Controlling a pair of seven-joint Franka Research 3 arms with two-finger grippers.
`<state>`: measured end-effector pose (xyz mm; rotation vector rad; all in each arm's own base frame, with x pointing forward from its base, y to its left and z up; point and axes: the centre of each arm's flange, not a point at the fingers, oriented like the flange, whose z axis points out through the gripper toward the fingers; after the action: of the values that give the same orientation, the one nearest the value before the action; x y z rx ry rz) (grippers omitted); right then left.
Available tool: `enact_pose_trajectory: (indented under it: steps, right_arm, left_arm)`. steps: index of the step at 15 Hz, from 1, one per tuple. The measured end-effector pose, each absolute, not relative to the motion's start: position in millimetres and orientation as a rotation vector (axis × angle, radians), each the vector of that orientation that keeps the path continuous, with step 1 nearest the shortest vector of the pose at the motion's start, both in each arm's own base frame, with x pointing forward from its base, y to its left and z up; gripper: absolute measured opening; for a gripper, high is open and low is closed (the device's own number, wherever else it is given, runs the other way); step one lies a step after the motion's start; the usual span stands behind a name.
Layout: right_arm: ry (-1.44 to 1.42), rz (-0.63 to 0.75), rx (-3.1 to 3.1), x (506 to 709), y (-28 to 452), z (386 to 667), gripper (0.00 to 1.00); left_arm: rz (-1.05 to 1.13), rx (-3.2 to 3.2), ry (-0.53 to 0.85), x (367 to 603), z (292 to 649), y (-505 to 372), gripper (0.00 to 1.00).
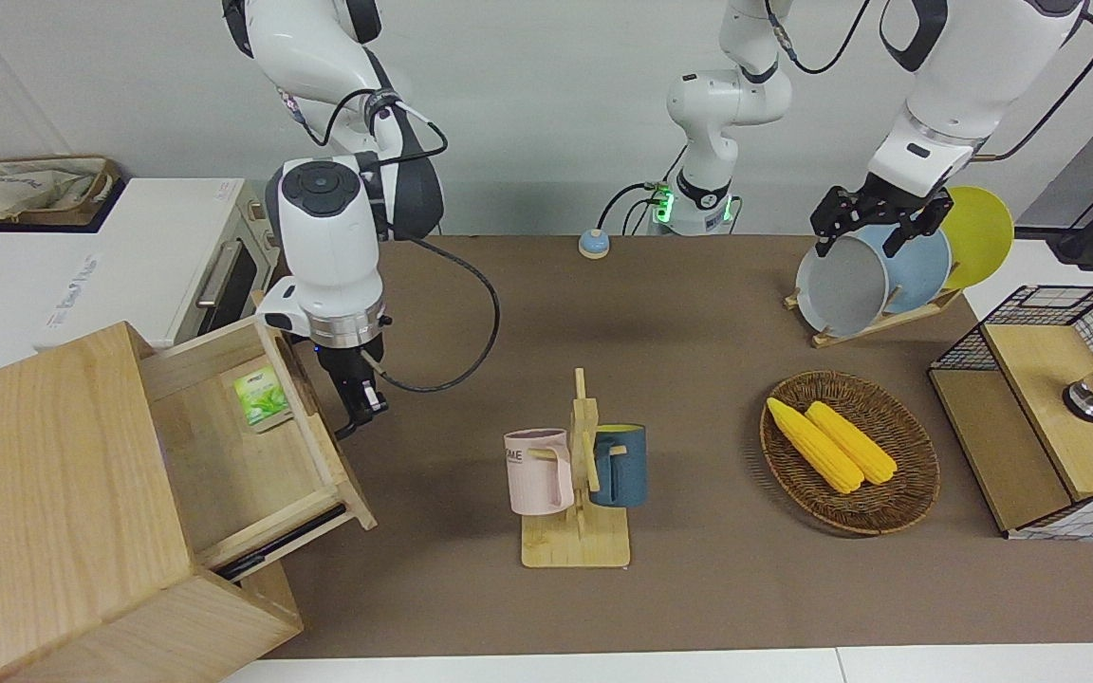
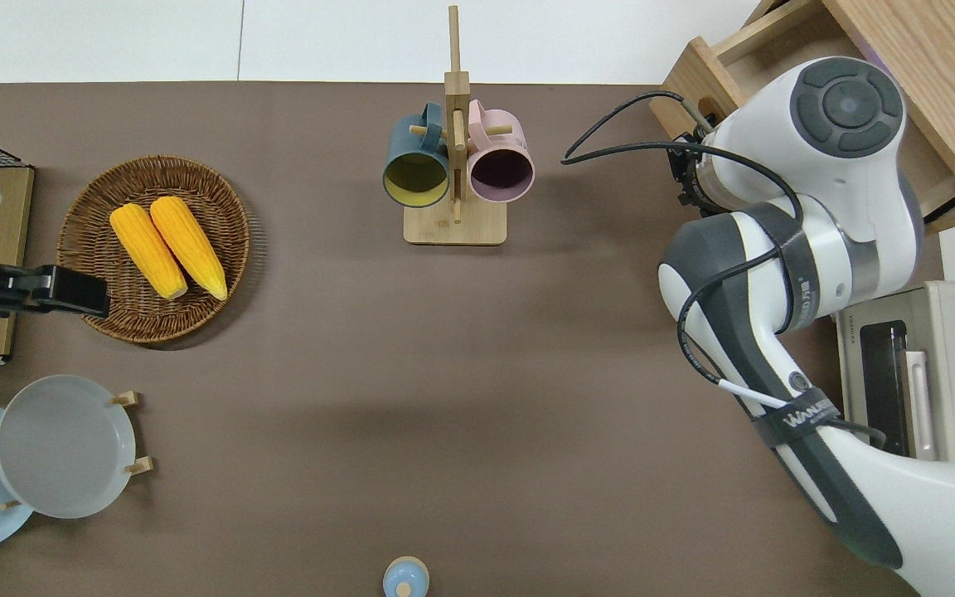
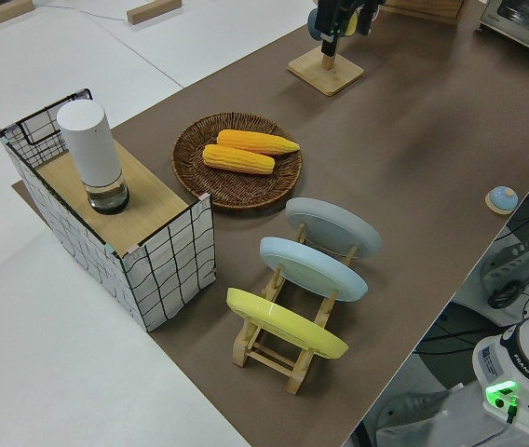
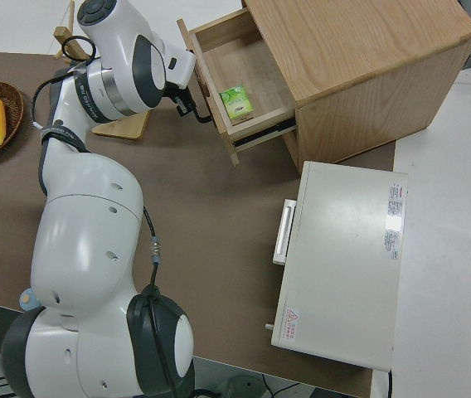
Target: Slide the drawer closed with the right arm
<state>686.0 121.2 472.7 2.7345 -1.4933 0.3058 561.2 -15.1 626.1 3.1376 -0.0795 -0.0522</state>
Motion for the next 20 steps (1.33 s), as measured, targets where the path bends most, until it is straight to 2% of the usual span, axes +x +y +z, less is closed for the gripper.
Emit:
enact_pose_trajectory:
  steps: [6, 8, 13, 20]
  right_arm:
    - [-1.484, 0.393, 2.76, 700.9, 56.5, 480.1, 0.01]
    - [-1.504, 0.459, 2.77, 706.7, 42.0, 483.9, 0.01]
    - [-1.461, 0.519, 2.797, 718.5, -1.6, 470.3, 0.01]
    - [-1.42, 0.525, 2.822, 720.5, -2.5, 465.8, 0.01]
  left_arm:
    - [-0.052, 3.138, -0.079, 561.2, 626.1, -15.1, 1.0]
    - [-0.052, 3.138, -0.079, 561.2, 626.1, -15.1, 1.0]
    - [-0.052, 3.138, -0.079, 561.2, 626.1, -15.1, 1.0]
    - [-0.052, 3.138, -0.079, 561.2, 626.1, -15.1, 1.0]
